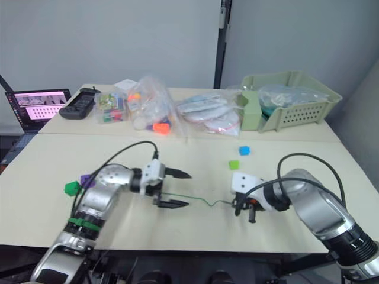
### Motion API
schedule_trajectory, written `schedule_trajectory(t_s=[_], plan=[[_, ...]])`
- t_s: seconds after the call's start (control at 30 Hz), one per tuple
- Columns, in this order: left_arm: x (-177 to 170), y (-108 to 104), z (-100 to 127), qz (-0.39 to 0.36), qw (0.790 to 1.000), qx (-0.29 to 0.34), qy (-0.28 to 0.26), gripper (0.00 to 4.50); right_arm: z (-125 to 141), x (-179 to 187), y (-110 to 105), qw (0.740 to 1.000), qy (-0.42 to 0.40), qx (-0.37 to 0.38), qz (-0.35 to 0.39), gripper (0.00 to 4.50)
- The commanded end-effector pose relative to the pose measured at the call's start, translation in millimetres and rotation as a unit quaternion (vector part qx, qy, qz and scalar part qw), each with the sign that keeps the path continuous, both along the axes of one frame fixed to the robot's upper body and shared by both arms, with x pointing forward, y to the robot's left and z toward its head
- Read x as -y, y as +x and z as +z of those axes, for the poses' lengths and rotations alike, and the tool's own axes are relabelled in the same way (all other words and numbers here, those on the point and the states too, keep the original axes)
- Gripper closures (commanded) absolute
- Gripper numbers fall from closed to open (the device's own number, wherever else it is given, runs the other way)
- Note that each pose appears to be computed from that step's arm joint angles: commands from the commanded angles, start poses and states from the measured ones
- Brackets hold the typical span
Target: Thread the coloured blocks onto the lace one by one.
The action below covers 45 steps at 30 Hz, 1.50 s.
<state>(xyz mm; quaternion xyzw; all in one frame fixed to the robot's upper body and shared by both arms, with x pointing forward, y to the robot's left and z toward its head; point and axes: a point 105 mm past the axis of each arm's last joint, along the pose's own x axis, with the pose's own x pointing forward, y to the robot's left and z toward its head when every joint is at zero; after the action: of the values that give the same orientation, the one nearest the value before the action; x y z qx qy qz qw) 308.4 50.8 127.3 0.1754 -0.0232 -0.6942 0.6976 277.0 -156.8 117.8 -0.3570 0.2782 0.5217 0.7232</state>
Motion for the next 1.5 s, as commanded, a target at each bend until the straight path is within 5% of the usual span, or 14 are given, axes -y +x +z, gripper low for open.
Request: schedule_trajectory(t_s=[0.03, 0.4, 0.6, 0.97, 1.27, 1.5], plan=[[21.9, -8.9, 2.2, -0.025, 0.999, 0.019, -0.003, 0.06, 7.8, -12.0, -4.0, 1.000, 0.009, 0.007, 0.020, 4.50], [55.1, -12.9, -12.1, -0.033, 0.999, -0.015, -0.003, 0.06, 12.3, -25.0, -4.6, 0.999, 0.018, 0.011, 0.029, 4.50], [60.1, -11.0, -19.1, -0.024, 0.999, -0.023, 0.011, 1.80, 16.7, -25.3, -2.9, 0.999, 0.020, 0.016, 0.026, 4.50], [64.6, -10.8, -14.1, -0.025, 0.999, -0.023, -0.007, 1.80, 18.4, -22.5, -2.0, 0.999, 0.020, 0.017, 0.018, 4.50], [65.4, -13.3, -11.9, -0.026, 0.999, -0.038, -0.023, 4.48, 16.9, -22.1, -2.7, 1.000, 0.022, 0.014, 0.014, 4.50], [66.3, -12.9, -13.2, -0.029, 0.999, -0.034, -0.017, 4.48, 18.5, -20.5, -2.5, 1.000, 0.023, 0.017, 0.008, 4.50]])
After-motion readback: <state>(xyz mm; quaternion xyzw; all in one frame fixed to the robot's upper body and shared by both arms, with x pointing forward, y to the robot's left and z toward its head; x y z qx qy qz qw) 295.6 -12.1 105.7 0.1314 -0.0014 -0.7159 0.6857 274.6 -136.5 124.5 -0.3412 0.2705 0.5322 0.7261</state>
